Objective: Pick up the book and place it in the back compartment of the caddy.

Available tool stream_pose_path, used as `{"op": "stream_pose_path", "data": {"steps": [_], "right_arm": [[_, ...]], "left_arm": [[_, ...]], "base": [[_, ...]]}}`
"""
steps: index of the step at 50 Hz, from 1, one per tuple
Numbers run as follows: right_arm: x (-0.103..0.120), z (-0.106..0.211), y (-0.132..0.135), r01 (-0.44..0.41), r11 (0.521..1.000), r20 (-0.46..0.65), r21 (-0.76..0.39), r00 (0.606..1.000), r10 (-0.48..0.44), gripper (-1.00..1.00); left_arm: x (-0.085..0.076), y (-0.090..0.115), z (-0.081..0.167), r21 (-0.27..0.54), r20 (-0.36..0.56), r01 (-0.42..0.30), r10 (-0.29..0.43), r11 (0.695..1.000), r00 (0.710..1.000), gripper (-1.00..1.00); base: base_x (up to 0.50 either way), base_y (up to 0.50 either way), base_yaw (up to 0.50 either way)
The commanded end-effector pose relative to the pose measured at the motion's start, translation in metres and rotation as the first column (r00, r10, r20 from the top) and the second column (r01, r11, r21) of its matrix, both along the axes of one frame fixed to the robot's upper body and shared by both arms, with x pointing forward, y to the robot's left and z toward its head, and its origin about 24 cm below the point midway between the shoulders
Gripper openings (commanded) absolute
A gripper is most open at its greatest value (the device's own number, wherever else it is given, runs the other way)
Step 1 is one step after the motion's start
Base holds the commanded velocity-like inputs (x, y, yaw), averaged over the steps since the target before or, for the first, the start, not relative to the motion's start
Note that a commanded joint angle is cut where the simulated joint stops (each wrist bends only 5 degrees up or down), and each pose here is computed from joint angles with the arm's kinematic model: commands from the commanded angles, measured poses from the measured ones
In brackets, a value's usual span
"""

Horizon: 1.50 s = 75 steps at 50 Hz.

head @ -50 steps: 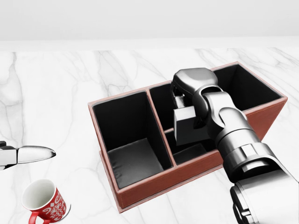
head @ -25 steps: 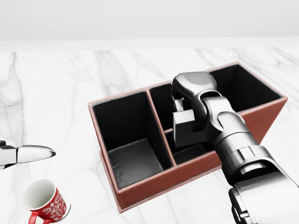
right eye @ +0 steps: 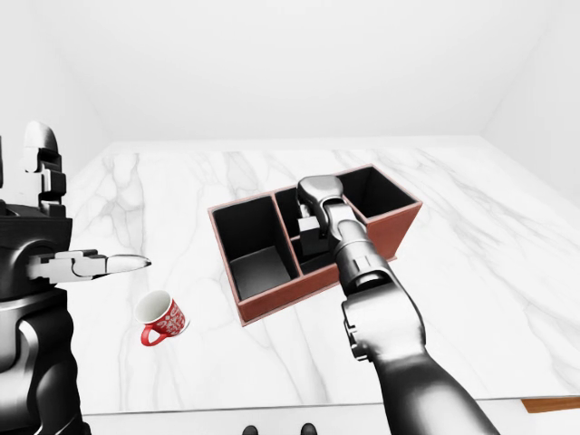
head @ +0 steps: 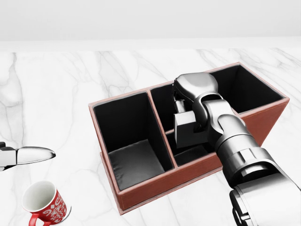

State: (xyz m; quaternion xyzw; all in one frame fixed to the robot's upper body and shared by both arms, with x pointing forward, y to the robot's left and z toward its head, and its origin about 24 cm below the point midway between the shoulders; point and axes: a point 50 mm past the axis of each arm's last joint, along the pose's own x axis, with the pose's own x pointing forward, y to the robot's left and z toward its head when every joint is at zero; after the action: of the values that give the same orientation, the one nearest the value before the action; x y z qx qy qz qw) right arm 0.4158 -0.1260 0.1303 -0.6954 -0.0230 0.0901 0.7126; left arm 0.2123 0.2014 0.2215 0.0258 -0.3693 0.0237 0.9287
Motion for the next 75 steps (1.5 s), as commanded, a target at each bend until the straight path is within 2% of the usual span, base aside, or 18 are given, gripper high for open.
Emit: {"op": "stream_pose_path", "data": {"steps": [1,5,6,7,8,34,44,53,56,60,63,65,67,73,75], "right_arm": [[0.001,0.007,0.003,-0.006,1.0,0.063,0.007,0.998,0.006,-1.0],[0.002,0.008,0.003,-0.006,1.0,0.064,0.008,0.998,0.005,-1.0],[0.002,0.008,0.003,-0.005,1.0,0.058,0.01,0.998,0.005,-0.79],[0.001,0.007,0.003,-0.006,1.0,0.054,0.008,0.999,0.005,0.75],[0.001,0.007,0.003,-0.006,1.0,0.05,0.01,0.999,0.006,1.0],[0.001,0.01,0.005,-0.014,1.0,0.076,-0.003,0.997,0.014,1.0],[0.003,0.029,0.009,-0.037,0.998,0.102,0.05,0.994,0.032,1.0],[-0.007,0.056,0.015,-0.108,0.977,0.146,0.185,0.986,0.082,1.0],[-0.019,0.066,0.019,-0.172,0.948,0.152,0.269,0.979,0.135,1.0],[-0.035,0.08,0.025,-0.255,0.913,0.187,0.318,0.961,0.203,1.0],[-0.057,0.099,0.032,-0.356,0.866,0.246,0.353,0.928,0.281,1.0],[-0.066,0.108,0.034,-0.393,0.854,0.279,0.342,0.91,0.307,1.0],[-0.084,0.119,0.036,-0.44,0.84,0.324,0.317,0.883,0.34,1.0],[-0.117,0.139,0.033,-0.456,0.802,0.374,0.386,0.872,0.316,1.0],[-0.134,0.151,0.034,-0.507,0.784,0.434,0.358,0.834,0.341,1.0]], "left_arm": [[0.001,0.0,-0.001,-0.001,-0.004,0.0,0.0,1.0,1.0,1.0],[0.0,0.0,0.001,-0.001,0.004,0.0,0.0,1.0,1.0,1.0],[0.0,0.0,0.001,-0.001,0.005,0.0,0.0,1.0,1.0,1.0],[0.0,0.0,0.001,-0.001,0.005,0.001,-0.001,1.0,1.0,1.0],[0.0,0.0,0.0,-0.001,0.002,0.0,0.0,1.0,1.0,1.0],[0.002,0.001,0.0,-0.001,-0.002,-0.002,0.002,1.0,1.0,1.0],[0.001,0.001,0.001,-0.003,0.004,-0.003,0.003,1.0,1.0,1.0],[-0.002,0.003,0.006,-0.008,0.028,-0.005,0.005,1.0,1.0,1.0],[-0.003,0.003,0.007,-0.01,0.035,-0.003,0.003,1.0,0.999,1.0],[-0.005,0.003,0.009,-0.011,0.047,-0.002,0.002,1.0,0.999,1.0],[-0.006,0.003,0.01,-0.014,0.056,-0.001,0.002,1.0,0.998,1.0],[-0.007,0.003,0.011,-0.015,0.061,0.0,0.001,1.0,0.998,1.0],[-0.008,0.003,0.012,-0.016,0.067,0.001,0.0,1.0,0.998,1.0],[-0.011,0.004,0.016,-0.019,0.088,0.003,-0.002,1.0,0.996,1.0],[-0.014,0.005,0.019,-0.022,0.109,0.004,-0.002,1.0,0.994,1.0]], "base": [[0.0,0.0,0.0],[0.0,0.0,0.0],[0.0,0.0,0.0],[0.0,0.0,0.0],[0.0,0.0,0.0],[0.0,0.0,0.0],[0.0,0.0,0.0],[0.0,0.0,0.0],[0.0,0.0,0.0],[0.0,0.0,0.0],[0.0,0.0,0.0],[0.0,0.0,0.0],[0.0,0.0,0.0],[0.0,0.0,0.0],[0.0,0.0,0.0]]}}
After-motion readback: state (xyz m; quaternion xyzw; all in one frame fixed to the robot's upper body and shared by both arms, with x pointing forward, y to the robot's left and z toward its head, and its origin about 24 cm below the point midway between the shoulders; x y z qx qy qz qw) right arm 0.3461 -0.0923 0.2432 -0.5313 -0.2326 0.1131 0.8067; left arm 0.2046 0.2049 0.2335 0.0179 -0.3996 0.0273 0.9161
